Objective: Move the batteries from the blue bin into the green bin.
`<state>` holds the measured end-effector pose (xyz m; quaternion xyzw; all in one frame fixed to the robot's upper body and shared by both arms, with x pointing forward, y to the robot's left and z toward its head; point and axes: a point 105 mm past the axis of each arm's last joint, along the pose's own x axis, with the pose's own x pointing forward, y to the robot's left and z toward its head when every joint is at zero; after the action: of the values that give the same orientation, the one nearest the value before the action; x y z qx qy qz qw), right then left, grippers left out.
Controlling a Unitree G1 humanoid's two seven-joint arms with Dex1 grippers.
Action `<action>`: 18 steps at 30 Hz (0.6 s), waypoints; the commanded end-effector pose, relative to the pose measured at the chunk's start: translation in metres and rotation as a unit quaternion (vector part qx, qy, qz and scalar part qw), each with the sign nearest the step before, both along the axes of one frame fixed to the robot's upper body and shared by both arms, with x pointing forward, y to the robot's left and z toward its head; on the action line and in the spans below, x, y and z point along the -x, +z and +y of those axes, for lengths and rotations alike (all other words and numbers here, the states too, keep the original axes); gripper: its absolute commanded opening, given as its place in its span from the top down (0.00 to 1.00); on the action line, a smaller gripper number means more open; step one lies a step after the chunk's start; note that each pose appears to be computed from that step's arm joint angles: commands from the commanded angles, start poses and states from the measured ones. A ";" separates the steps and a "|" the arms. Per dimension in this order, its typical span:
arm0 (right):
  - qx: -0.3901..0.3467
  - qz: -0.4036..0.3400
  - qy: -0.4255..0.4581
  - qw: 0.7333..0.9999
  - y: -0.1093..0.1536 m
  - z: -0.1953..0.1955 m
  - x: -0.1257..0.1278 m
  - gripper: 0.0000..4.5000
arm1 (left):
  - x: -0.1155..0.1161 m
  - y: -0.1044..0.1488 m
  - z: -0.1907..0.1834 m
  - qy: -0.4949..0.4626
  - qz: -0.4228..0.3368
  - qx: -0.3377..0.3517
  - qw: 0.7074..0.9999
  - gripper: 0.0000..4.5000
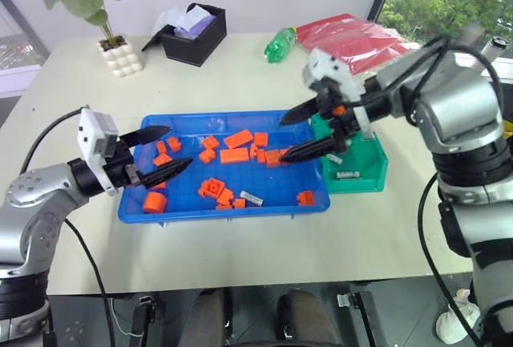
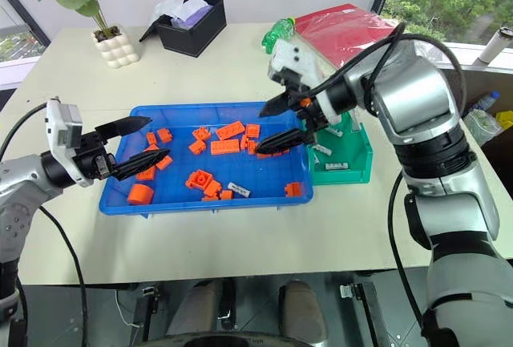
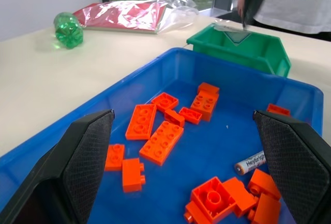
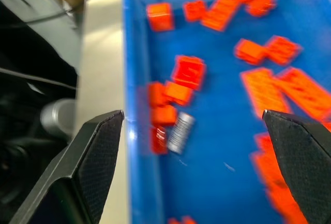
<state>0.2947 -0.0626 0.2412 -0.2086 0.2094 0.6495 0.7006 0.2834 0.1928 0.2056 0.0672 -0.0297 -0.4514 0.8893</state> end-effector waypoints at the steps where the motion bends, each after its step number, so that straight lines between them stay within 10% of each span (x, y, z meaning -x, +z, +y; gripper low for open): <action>1: -0.009 0.005 -0.005 1.000 -0.002 0.011 0.009 0.01 | 0.003 0.008 -0.007 -0.011 -0.021 -0.002 1.000 0.00; 18: 0.015 0.010 -0.041 0.999 -0.064 0.031 -0.016 0.01 | 0.008 0.007 -0.010 0.006 -0.024 0.014 1.000 0.00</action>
<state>0.3070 -0.0330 0.1731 -0.1868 0.2566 0.6201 0.7175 0.2800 0.1847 0.2011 0.0595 -0.0339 -0.4428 0.8940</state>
